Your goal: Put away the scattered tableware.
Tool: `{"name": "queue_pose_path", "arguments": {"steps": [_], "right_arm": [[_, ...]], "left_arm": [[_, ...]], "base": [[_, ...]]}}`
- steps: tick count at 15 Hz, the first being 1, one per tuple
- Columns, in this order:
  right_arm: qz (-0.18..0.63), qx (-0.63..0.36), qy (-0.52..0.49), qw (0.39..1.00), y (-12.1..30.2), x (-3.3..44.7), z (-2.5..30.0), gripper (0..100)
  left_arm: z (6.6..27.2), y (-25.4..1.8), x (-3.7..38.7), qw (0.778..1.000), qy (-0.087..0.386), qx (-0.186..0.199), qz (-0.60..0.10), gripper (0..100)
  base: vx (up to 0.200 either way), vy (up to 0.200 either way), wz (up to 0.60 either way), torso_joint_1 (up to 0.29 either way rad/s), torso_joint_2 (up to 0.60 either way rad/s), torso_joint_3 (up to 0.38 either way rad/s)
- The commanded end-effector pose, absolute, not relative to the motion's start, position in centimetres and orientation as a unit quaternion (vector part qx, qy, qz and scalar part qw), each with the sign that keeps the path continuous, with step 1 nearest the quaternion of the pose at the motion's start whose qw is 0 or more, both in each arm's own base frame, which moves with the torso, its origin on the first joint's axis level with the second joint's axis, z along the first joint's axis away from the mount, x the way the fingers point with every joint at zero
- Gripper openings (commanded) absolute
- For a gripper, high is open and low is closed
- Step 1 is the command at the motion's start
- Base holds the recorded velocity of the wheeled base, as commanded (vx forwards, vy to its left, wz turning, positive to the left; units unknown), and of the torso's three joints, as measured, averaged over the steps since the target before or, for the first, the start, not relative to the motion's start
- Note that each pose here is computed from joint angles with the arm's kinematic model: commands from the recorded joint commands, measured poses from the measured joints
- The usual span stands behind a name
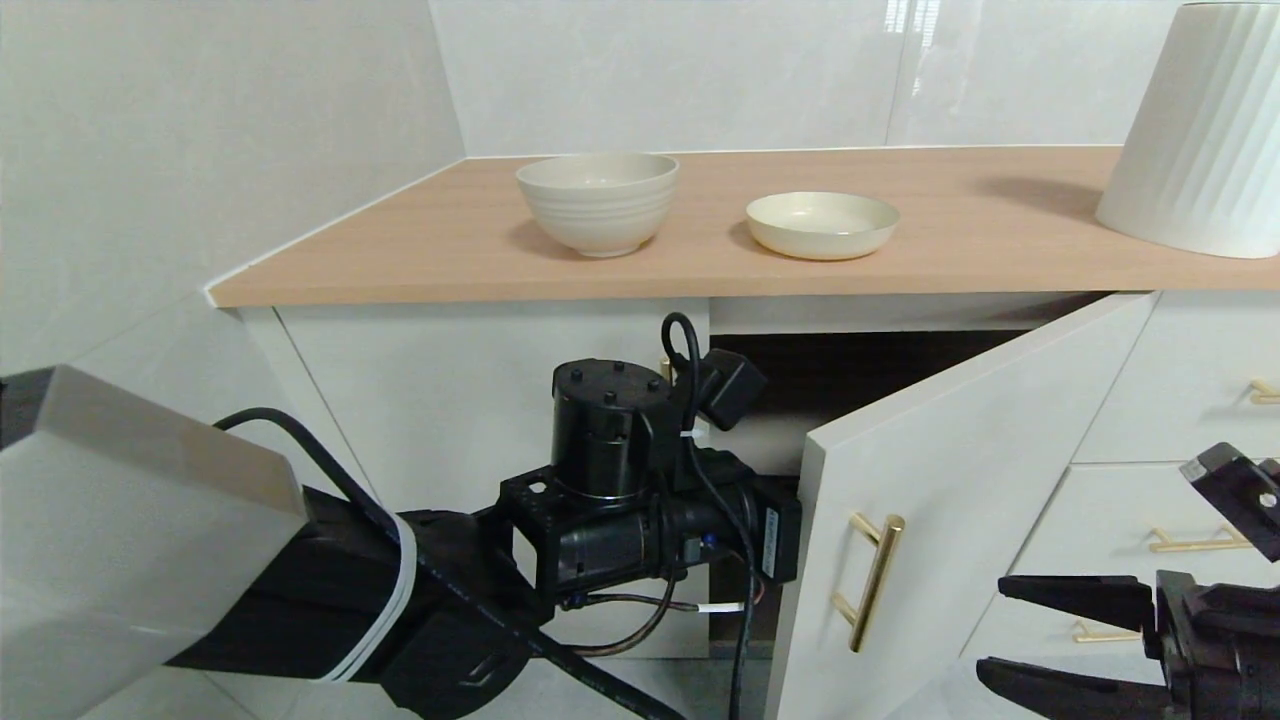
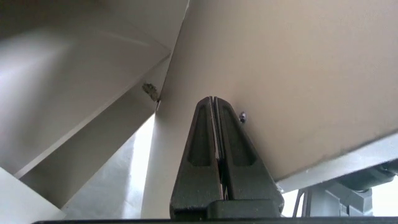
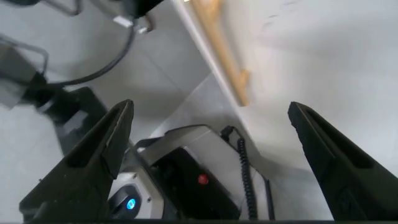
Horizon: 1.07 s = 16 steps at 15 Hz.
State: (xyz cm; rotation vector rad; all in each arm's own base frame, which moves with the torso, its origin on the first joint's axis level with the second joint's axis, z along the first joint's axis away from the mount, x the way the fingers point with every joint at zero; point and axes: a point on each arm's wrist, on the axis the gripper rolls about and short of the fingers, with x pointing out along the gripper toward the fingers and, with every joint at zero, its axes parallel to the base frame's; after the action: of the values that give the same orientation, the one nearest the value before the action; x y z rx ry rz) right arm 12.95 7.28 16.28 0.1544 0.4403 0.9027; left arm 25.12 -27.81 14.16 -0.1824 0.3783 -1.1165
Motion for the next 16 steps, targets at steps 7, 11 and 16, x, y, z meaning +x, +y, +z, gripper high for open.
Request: {"name": "queue_pose_path", "arguments": {"steps": [7, 11, 16], "right_arm": [[0.444, 0.072, 0.204, 0.87, 7.1, 11.9, 16.2, 100], [0.445, 0.072, 0.199, 0.87, 7.0, 11.7, 16.3, 100], [0.452, 0.071, 0.191, 0.869, 7.0, 11.4, 16.5, 100]], "left_arm": [[13.4, -28.8, 25.1, 0.821, 0.195, -0.096, -0.528, 0], [12.0, -29.7, 25.9, 0.82, 0.208, -0.093, -0.526, 0], [12.3, -30.0, 26.1, 0.82, 0.206, -0.093, -0.526, 0]], "base": [[-0.143, 0.0, 0.0, 0.004, 0.0, 0.003], [0.0, 0.0, 0.0, 0.0, 0.0, 0.0], [-0.04, 0.0, 0.0, 0.0, 0.0, 0.0]]}}
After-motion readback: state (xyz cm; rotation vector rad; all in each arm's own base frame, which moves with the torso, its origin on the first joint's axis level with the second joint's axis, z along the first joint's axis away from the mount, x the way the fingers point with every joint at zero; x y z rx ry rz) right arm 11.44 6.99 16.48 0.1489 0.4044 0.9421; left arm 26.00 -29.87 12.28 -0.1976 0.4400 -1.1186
